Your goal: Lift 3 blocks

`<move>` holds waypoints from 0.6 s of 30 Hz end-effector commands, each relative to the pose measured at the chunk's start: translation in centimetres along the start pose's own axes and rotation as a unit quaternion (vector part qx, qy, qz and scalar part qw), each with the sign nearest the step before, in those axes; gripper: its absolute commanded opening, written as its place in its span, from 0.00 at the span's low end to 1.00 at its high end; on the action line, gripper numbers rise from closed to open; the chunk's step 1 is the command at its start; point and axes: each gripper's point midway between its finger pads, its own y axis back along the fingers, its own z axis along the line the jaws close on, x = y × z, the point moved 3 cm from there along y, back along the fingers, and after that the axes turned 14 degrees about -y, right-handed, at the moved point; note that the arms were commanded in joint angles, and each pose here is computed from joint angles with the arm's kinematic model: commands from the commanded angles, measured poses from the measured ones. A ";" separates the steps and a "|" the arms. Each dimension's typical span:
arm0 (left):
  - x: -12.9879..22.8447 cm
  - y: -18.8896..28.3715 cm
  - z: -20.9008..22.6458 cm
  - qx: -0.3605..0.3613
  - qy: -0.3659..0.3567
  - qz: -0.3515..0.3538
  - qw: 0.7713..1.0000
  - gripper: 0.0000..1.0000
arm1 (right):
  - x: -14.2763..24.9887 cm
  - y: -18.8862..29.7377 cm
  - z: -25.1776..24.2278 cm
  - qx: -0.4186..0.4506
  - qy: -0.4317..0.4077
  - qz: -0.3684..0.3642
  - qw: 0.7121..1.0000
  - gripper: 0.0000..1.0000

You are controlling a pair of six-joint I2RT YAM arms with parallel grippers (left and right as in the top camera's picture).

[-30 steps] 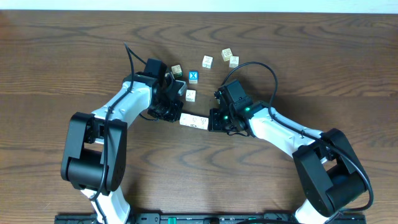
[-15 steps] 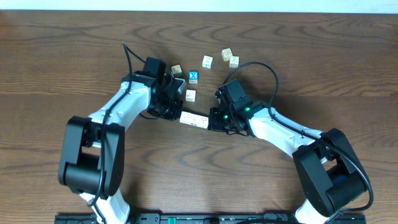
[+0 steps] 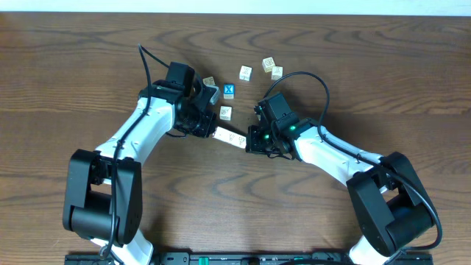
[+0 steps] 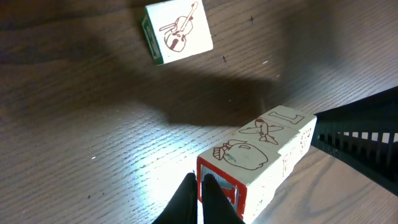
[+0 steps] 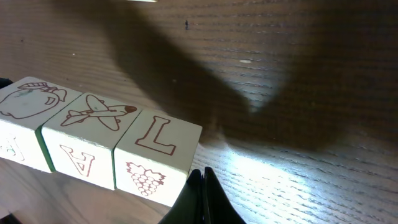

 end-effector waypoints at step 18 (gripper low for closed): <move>-1.6 -0.3 -4.3 0.077 -0.028 -0.020 0.996 0.07 | 0.3 4.0 6.4 -0.111 0.055 0.006 0.992 0.01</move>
